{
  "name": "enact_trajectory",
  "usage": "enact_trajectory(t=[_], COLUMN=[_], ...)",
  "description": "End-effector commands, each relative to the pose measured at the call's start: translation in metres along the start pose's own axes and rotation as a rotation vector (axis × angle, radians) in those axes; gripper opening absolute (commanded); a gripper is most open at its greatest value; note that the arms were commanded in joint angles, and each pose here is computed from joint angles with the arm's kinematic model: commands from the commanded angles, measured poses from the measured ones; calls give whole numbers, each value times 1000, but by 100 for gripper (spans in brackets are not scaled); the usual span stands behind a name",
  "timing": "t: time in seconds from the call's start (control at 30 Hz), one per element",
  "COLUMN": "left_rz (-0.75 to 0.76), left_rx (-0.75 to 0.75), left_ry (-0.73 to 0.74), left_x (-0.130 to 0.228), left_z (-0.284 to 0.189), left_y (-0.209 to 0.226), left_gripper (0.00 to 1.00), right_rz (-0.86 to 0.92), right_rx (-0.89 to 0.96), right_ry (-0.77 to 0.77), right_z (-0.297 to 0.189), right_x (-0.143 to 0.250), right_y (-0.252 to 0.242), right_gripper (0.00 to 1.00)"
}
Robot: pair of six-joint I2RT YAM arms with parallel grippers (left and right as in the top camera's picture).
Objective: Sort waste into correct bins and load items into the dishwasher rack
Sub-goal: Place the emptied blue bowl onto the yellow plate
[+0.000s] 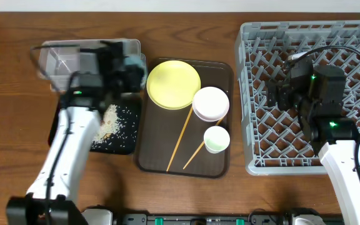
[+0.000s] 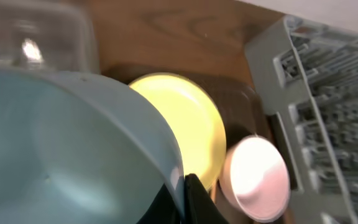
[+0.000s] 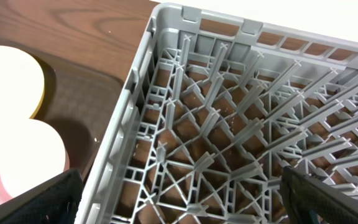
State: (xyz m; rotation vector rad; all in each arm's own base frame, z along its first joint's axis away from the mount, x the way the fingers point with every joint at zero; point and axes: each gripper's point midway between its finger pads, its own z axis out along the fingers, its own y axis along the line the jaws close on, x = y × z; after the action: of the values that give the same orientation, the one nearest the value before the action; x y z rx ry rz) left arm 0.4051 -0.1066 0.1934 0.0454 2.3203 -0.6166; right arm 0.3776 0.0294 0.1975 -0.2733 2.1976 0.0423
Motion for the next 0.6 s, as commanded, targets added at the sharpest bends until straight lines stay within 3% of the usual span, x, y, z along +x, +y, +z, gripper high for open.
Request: enact_trajectory(t=[0.0, 0.2, 0.57], left_rz=[66, 140, 174], left_rx=[-103, -90, -69], left_ry=[-60, -76, 46], left_x=[-13, -7, 45], left_z=[17, 60, 128], left_y=[-6, -31, -36], left_gripper=[6, 6, 6], right_rz=[14, 14, 15], right_rx=[11, 10, 9], right_ry=[-24, -21, -15], right_z=[-4, -4, -4], right_x=[-10, -9, -8], right_y=[-4, -3, -3], right_gripper=[99, 99, 99])
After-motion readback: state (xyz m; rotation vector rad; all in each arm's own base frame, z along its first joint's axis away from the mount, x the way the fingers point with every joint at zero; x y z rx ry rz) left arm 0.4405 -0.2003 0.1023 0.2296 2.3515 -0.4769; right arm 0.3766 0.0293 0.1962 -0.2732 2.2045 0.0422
